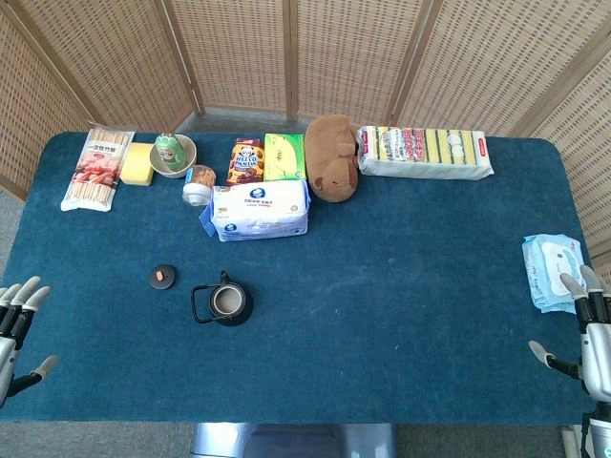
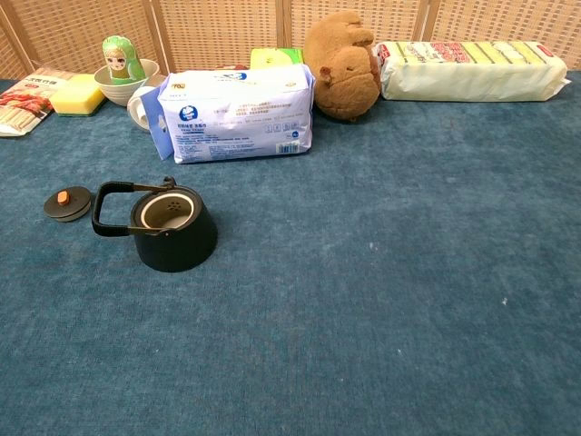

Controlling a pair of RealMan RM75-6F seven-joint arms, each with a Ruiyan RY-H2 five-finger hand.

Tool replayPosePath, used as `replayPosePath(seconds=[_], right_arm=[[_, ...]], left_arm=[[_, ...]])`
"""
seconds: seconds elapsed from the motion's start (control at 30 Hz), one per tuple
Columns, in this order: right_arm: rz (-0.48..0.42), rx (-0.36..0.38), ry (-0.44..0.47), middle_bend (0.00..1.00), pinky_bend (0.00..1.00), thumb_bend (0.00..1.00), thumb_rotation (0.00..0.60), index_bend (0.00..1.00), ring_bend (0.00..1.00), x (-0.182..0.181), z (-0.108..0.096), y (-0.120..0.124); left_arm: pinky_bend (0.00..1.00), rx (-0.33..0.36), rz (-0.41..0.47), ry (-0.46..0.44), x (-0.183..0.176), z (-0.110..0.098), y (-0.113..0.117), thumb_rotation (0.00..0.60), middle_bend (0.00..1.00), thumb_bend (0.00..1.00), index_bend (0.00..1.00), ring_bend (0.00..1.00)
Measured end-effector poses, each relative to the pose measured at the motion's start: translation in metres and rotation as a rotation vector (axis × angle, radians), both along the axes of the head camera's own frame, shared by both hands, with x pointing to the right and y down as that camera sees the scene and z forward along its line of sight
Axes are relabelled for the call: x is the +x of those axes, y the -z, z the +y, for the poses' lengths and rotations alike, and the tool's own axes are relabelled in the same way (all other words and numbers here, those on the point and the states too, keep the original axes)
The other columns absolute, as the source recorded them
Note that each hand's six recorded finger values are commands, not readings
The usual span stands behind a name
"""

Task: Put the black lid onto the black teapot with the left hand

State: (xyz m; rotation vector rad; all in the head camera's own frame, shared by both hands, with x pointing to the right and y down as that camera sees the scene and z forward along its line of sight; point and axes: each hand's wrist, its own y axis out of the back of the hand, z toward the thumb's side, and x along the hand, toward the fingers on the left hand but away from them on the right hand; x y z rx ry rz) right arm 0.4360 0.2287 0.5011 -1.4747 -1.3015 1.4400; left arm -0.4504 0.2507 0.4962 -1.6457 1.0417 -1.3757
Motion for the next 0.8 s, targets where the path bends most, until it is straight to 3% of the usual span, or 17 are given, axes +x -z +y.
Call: replayPosePath(seconds=[0.43,0.53,0.67,0.8], right_arm=[[-0.001,0.008,0.0,0.01,0.0,0.04,0.6,0.11,0.0,-0.001,0.0,0.001],[0.0,0.005,-0.002,0.01,0.0,0.04,0.6,0.12,0.0,-0.001,-0.001,0.0],[0.002,-0.012,0.0,0.01,0.0,0.04,0.6,0.12,0.0,0.0,-0.003,-0.005],[0.001,-0.036,0.003,0.01,0.0,0.04,0.6,0.12,0.0,0.0,-0.007,-0.013]], left_arm=[[0.05,-0.019,0.03,0.016,-0.001,-0.005,-0.006,0.6,0.0,0.23,0.0,0.0],[0.05,-0.049,0.068,0.028,-0.001,-0.011,-0.015,0.6,0.0,0.25,0.02,0.0],[0.05,-0.117,0.074,0.032,0.0,-0.025,-0.034,0.6,0.0,0.25,0.12,0.0],[0.05,-0.175,0.063,0.037,0.004,-0.042,-0.054,0.6,0.0,0.25,0.13,0.0]])
